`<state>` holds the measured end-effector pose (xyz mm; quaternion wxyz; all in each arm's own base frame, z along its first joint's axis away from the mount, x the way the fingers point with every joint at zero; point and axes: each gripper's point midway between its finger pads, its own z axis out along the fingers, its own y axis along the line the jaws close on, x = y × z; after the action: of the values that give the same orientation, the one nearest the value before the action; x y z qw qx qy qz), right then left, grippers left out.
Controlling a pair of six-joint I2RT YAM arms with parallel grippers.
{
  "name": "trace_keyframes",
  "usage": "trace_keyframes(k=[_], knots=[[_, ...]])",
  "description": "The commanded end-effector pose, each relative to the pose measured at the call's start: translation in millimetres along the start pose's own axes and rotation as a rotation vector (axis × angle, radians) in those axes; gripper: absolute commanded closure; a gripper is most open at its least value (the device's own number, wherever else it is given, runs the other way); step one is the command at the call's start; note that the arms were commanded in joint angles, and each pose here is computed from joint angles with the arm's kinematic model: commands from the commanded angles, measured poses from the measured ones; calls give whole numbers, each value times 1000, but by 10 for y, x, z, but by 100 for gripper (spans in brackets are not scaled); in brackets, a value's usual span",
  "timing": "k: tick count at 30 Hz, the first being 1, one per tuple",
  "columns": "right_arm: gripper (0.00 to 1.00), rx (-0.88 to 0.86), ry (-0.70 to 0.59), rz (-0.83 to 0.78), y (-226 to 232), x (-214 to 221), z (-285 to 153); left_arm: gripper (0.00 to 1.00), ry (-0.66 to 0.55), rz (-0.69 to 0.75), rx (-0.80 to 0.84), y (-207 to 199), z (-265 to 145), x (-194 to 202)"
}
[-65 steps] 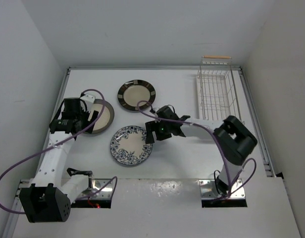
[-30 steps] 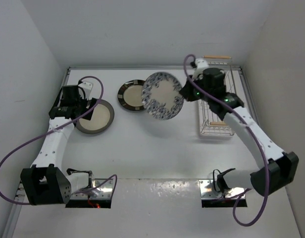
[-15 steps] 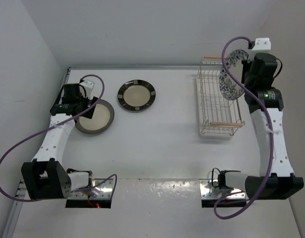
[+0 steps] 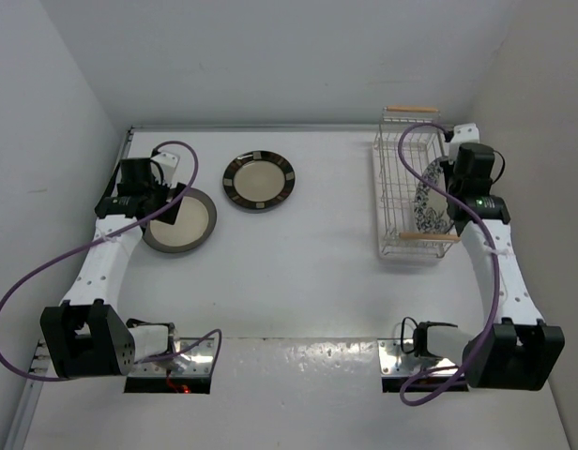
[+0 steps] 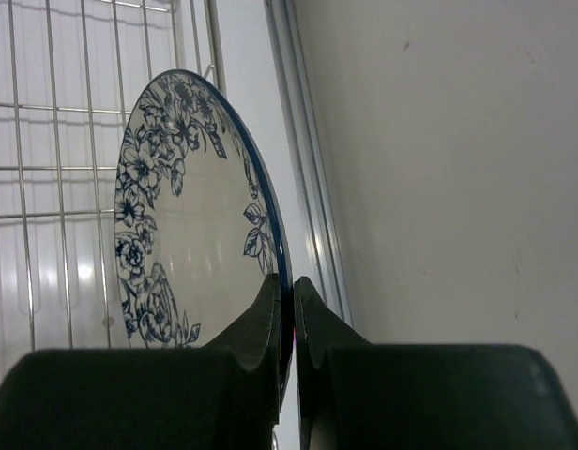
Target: Load the plates into the dish rack
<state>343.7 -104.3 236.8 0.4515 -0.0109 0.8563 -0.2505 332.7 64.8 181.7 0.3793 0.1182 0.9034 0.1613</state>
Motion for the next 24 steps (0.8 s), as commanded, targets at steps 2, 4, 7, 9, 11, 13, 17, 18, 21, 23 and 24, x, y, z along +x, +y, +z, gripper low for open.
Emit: trace_keyframes(k=[2, 4, 7, 9, 11, 13, 17, 18, 21, 23, 24], knots=[[100, 148, -265, 34, -384, -630, -170, 3, -50, 3, -6, 27, -36, -159], [100, 154, -281, 22, -346, -661, -158, 3, -50, 3, -6, 27, -36, -159], [100, 185, -299, 10, -378, -718, -173, 3, -50, 3, -6, 27, -36, -159], [100, 203, -323, 21, -427, -830, -207, 3, -50, 3, -6, 27, -36, -159], [100, 212, -344, 26, -461, -914, -258, 3, -50, 3, -6, 27, -36, -159], [100, 210, -358, 20, -457, -966, -302, 3, -50, 3, -6, 27, -36, -159], [100, 205, -344, 4, -429, -907, -312, 3, -50, 3, -6, 27, -36, -159], [100, 198, -339, 0, -413, -876, -314, 3, -50, 3, -6, 27, -36, -159], [100, 183, -311, 4, -351, -744, -281, 3, -50, 3, -6, 27, -36, -159], [100, 179, -282, 15, -301, -611, -237, 3, -46, 3, -14, 42, -37, -152], [100, 171, -263, 16, -255, -512, -209, 3, -38, 4, -11, 25, -23, -118]])
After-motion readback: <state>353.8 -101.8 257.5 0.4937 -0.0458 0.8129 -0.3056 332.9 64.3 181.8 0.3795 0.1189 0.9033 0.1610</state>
